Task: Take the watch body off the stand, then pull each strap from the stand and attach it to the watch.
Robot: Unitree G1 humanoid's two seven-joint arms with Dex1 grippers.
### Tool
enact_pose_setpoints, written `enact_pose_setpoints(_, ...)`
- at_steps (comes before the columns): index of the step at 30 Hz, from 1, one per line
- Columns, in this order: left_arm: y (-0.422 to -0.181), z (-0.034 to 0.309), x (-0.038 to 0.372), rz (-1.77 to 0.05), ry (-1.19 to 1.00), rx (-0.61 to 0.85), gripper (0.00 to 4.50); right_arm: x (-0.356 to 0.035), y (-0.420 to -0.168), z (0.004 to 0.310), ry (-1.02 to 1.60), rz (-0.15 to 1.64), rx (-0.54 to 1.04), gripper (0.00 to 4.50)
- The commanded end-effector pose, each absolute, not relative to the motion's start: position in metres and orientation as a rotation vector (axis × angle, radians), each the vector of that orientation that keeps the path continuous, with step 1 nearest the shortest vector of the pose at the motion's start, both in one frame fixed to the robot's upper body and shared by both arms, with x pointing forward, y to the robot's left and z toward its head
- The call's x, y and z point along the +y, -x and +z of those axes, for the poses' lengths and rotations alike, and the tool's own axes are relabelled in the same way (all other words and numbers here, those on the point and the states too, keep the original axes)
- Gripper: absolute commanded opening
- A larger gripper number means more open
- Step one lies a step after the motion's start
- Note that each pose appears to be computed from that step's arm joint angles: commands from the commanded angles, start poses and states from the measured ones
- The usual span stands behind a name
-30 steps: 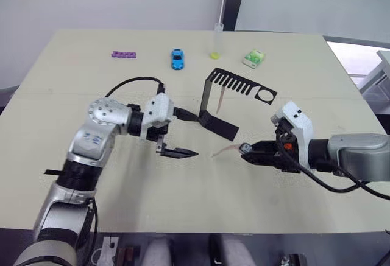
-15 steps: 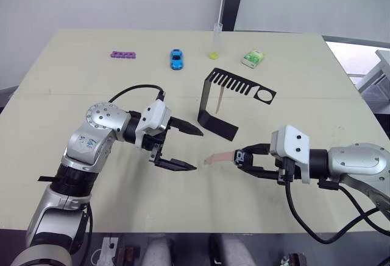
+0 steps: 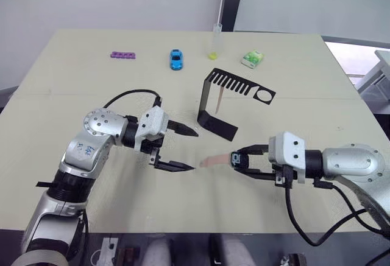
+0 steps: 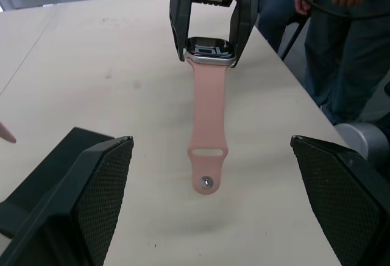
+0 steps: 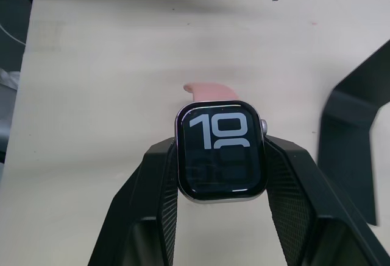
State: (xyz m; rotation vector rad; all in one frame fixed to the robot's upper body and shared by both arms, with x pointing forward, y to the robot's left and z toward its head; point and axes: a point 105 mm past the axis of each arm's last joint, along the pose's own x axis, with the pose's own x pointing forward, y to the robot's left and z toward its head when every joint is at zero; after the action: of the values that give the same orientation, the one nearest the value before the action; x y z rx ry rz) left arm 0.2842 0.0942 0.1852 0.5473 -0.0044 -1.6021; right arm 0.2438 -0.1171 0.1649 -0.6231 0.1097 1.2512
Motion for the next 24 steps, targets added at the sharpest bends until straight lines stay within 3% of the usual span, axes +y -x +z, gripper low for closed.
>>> enact_pose_setpoints(1,-0.284,0.181,0.104,-1.583,-0.62,0.0,4.48,-0.107,-0.243,0.155,0.624,1.302,0.091,1.55)
enact_pose_setpoints(13,-0.283,0.148,0.121,-1.609,-0.67,0.105,4.48,-0.102,-0.254,0.1,0.695,1.348,0.218,1.55)
enact_pose_setpoints(15,-0.284,0.148,0.118,-1.594,-0.654,0.095,4.5,-0.103,-0.258,0.102,0.687,1.336,0.225,2.7)
enact_pose_setpoints(17,-0.282,0.151,0.116,-1.585,-0.622,0.086,4.5,-0.105,-0.259,0.106,0.696,1.338,0.22,3.41)
enact_pose_setpoints(19,-0.279,0.153,0.118,-1.572,-0.586,0.084,4.5,-0.11,-0.255,0.116,0.696,1.347,0.208,4.43)
enact_pose_setpoints(24,-0.284,0.162,0.144,-1.378,-0.386,0.088,4.5,-0.159,-0.242,0.153,0.548,1.206,0.194,4.43)
